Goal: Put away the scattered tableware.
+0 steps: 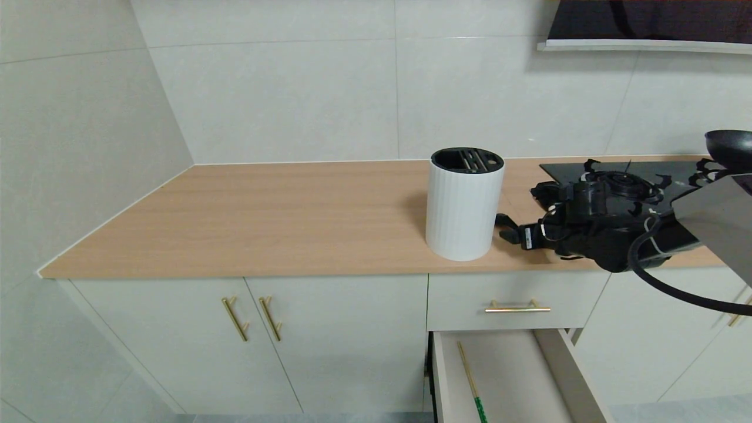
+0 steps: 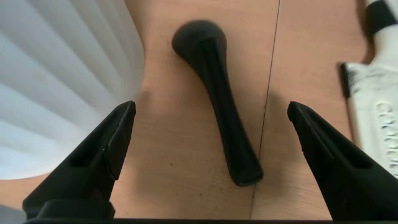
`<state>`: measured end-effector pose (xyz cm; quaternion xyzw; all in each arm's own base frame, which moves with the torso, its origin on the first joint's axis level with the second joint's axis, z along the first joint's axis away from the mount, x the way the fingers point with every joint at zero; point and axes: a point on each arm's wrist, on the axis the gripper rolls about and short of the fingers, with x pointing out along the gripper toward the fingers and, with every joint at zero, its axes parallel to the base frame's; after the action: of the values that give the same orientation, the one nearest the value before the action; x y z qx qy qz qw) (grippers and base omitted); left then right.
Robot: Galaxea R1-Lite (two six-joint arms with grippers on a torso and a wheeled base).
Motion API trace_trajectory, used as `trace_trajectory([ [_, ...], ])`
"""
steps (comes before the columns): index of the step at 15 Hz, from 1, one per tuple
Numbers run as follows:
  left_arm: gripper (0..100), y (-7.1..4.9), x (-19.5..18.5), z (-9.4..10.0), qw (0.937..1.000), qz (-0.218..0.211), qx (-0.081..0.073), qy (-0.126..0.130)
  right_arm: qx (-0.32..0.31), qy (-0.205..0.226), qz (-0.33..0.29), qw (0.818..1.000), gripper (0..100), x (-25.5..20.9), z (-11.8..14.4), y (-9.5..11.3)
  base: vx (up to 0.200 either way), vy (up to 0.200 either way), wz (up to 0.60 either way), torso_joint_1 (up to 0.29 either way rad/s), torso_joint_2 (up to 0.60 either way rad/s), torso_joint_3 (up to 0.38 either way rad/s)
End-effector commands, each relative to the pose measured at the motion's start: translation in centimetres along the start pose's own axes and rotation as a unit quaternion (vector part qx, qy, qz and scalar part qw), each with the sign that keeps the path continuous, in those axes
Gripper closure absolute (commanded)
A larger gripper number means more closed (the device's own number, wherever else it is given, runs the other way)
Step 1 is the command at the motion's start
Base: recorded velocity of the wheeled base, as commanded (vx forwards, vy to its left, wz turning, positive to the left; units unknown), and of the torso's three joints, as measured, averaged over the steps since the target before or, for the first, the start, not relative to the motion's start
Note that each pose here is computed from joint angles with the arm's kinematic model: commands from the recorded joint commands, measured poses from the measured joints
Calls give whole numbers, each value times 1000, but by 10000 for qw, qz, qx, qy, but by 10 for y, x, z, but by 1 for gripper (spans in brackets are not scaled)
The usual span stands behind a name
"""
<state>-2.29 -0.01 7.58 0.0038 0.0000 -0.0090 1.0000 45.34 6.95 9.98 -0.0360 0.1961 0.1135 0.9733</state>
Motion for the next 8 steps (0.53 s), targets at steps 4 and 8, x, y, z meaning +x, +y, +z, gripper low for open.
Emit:
trace_trajectory([
  [4, 0, 0, 0, 0, 10000, -2, 0, 8, 7, 63, -17, 10000, 0, 10, -8, -1, 0, 0, 0, 0, 0, 0],
  [8, 0, 0, 0, 0, 10000, -2, 0, 8, 24, 61, -128, 9999, 0, 14, -9, -6, 0, 0, 0, 0, 0, 0],
])
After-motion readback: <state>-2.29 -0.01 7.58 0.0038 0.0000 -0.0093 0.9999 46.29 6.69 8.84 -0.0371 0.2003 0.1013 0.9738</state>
